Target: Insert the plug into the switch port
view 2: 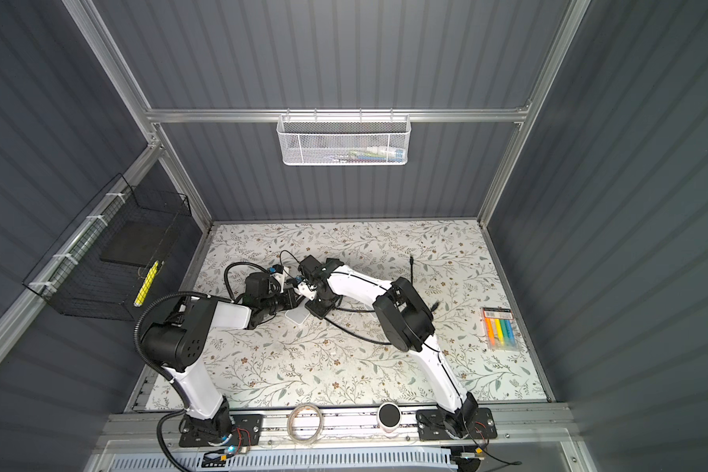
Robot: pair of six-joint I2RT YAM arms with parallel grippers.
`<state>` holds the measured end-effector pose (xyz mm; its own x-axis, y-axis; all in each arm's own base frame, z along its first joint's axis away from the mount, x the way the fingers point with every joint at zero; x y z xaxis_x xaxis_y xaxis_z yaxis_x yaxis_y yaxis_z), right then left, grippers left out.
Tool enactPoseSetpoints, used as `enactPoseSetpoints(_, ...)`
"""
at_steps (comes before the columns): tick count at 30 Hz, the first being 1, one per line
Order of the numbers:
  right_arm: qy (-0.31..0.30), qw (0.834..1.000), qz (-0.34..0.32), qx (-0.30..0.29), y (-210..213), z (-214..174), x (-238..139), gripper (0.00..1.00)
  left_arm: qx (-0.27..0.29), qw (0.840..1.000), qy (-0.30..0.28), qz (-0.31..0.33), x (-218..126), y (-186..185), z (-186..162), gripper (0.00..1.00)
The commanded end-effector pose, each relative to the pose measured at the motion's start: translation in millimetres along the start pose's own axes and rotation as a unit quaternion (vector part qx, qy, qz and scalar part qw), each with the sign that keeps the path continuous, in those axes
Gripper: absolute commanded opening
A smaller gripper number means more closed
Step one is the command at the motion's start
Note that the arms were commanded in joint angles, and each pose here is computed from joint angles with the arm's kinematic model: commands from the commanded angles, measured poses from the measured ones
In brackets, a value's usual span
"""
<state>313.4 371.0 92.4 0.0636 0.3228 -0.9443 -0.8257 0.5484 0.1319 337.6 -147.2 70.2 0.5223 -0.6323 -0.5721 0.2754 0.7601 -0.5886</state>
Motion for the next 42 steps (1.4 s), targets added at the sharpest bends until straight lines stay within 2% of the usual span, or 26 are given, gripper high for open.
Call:
enactPoseSetpoints(1,-0.209,0.977,-0.029,-0.024,0.7,62.3,-42.8,0.09,-0.086,0.975,0.204,0.026,-8.5,-3.6,-89.7,0.32)
enactPoseSetpoints(5,-0.19,0.981,-0.042,-0.001,1.0,32.3,-44.3,0.2,-0.081,0.978,0.181,0.068,-19.7,2.7,-70.5,0.37)
enactPoseSetpoints(8,-0.18,0.983,-0.044,0.017,3.1,6.6,-44.1,0.25,-0.081,0.976,0.16,0.123,-33.3,17.7,-51.0,0.42)
enactPoseSetpoints(11,-0.162,0.985,-0.048,0.034,6.5,-17.4,-44.6,0.3,-0.09,0.975,0.115,0.168,-54.4,32.6,-23.2,0.46)
enactPoseSetpoints(15,-0.148,0.985,-0.065,0.068,6.6,-49.1,-56.7,0.34,-0.075,0.973,0.057,0.211,-76.8,31.6,15.6,0.51)
enactPoseSetpoints(17,-0.149,0.98,-0.091,0.095,3.3,-63.8,-70.1,0.36,-0.059,0.979,0.03,0.194,-82.5,19.6,34.7,0.53)
enactPoseSetpoints(20,-0.164,0.961,-0.142,0.17,-14.5,-90.1,-97.4,0.39,-0.01,0.995,-0.003,0.097,-85.4,-14.4,63.5,0.55)
enactPoseSetpoints(21,-0.173,0.952,-0.15,0.202,-22.6,-101.3,-106.8,0.38,0.03,0.998,-0.004,0.06,-84.8,-34.3,69.5,0.56)
enactPoseSetpoints(22,-0.188,0.94,-0.156,0.239,-32.0,-110.8,-117.1,0.39,0.074,0.996,-0.001,0.057,-83.7,-52.3,72.0,0.56)
enactPoseSetpoints(24,-0.213,0.916,-0.154,0.304,-48.3,-132.5,-134.1,0.4,0.156,0.986,0.015,0.055,-77.7,-85.8,69.7,0.58)
enactPoseSetpoints(27,-0.266,0.873,-0.16,0.375,-69.8,-163.2,-161.3,0.42,0.219,0.974,0.047,-0.011,-65.8,-125.6,55.5,0.59)
enactPoseSetpoints(30,-0.312,0.847,-0.16,0.4,-81.3,-183.0,-186.7,0.45,0.28,0.954,0.102,-0.04,-47.3,-150.6,29.9,0.59)
enactPoseSetpoints(32,-0.331,0.839,-0.164,0.399,-85.0,-190.7,-201.8,0.45,0.317,0.935,0.153,-0.044,-30.9,-162.2,8.4,0.59)
enactPoseSetpoints(36,-0.342,0.834,-0.175,0.396,-90.8,-202.4,-216.7,0.46,0.392,0.886,0.244,-0.044,1.8,-180.1,-39.6,0.59)
enactPoseSetpoints(42,-0.363,0.823,-0.178,0.399,-95.1,-216.6,-224.7,0.46,0.474,0.825,0.308,-0.021,36.6,-191.0,-81.8,0.59)
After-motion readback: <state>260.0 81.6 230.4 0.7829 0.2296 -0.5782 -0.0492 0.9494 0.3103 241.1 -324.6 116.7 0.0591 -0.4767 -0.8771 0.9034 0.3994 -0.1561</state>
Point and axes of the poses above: each gripper's point midway between its finger pads, its own x axis out along the fingers, its own y axis along the line the jaws close on, z = x × y, the point moved 7 cm from there along -x, back along the fingers, and after that the axes turned 1 degree about x, right-handed, at the moved point
